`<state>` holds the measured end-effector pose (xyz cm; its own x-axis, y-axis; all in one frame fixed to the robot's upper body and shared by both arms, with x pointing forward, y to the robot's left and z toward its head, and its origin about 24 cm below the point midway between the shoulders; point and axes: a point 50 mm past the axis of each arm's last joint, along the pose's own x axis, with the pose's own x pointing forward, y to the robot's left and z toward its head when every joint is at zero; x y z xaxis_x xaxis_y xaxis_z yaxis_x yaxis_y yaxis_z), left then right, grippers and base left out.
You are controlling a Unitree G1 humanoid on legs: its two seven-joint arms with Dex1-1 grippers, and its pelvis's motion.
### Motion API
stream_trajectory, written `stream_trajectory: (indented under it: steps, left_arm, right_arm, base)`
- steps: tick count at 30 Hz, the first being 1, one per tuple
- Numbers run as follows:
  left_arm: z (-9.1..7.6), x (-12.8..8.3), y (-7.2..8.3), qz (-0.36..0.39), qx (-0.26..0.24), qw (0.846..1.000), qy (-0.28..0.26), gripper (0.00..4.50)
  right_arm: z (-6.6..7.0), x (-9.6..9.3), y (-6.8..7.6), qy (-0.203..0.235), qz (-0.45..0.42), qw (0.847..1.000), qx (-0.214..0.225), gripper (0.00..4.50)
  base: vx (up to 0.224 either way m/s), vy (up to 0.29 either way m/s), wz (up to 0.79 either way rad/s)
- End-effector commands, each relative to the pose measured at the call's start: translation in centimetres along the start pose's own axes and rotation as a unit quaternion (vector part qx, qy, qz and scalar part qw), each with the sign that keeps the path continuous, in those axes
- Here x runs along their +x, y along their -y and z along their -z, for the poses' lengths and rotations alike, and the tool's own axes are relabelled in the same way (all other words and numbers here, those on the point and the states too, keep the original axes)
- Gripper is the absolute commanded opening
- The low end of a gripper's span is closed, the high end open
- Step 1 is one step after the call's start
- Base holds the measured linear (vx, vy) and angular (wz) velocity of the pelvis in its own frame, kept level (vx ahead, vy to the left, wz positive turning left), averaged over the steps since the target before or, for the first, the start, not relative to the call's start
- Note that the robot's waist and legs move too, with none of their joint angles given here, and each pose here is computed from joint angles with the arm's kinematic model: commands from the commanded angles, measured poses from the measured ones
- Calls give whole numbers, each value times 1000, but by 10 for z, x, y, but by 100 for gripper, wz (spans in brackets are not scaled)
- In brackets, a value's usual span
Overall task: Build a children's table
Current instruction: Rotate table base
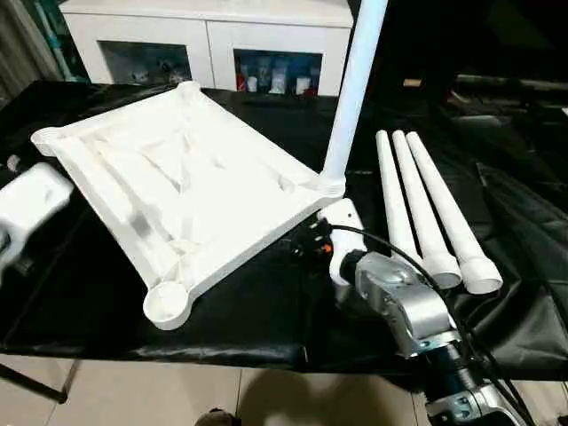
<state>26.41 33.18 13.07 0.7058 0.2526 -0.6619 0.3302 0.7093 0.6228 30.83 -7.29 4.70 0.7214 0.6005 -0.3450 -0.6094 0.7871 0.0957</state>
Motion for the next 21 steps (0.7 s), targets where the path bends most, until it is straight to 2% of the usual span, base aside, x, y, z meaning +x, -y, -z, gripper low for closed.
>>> stream_trajectory:
  steps: [1,2,3,4,7,9,12,13,15,17,21]
  left_arm:
    - [-8,2,23,66,-17,997,26,85]
    - [-8,3,29,82,-18,996,30,85]
    - [-9,6,44,124,-22,991,38,85]
    - [-10,7,52,147,-29,988,43,85]
    - [-13,6,64,181,-37,981,52,85]
    - [-16,5,79,224,-42,972,63,85]
    - [-18,3,88,252,-45,964,67,85]
    - [-22,3,97,270,-50,959,77,85]
    - [-28,5,104,281,-56,953,94,85]
    - [-31,5,107,285,-59,951,103,85]
    - [-55,15,119,276,-95,944,155,85]
  right_arm:
    - [3,2,-1,-15,-7,1000,-4,376]
    - [4,3,-2,-16,-8,1000,-6,376]
    - [6,5,-3,-21,-11,1000,-8,376]
    - [7,6,-3,-22,-12,1000,-10,376]
    - [7,8,-4,-23,-13,1000,-11,376]
    - [5,10,-5,-21,-16,1000,-13,376]
    - [3,11,-6,-16,-16,1000,-12,376]
    - [1,11,-6,-10,-15,1000,-12,376]
    - [-3,10,-4,-1,-6,1000,-14,376]
    - [-4,10,-3,4,0,1000,-14,376]
    - [-13,3,9,-2,51,999,1,376]
  base:
    - [0,0,0]
    - [0,0,0]
    - [0,0,0]
    - [0,0,0]
    - [0,0,0]
    - [0,0,0]
    - [0,0,0]
    - [0,0,0]
    - [0,0,0]
    - [0,0,0]
    - [0,0,0]
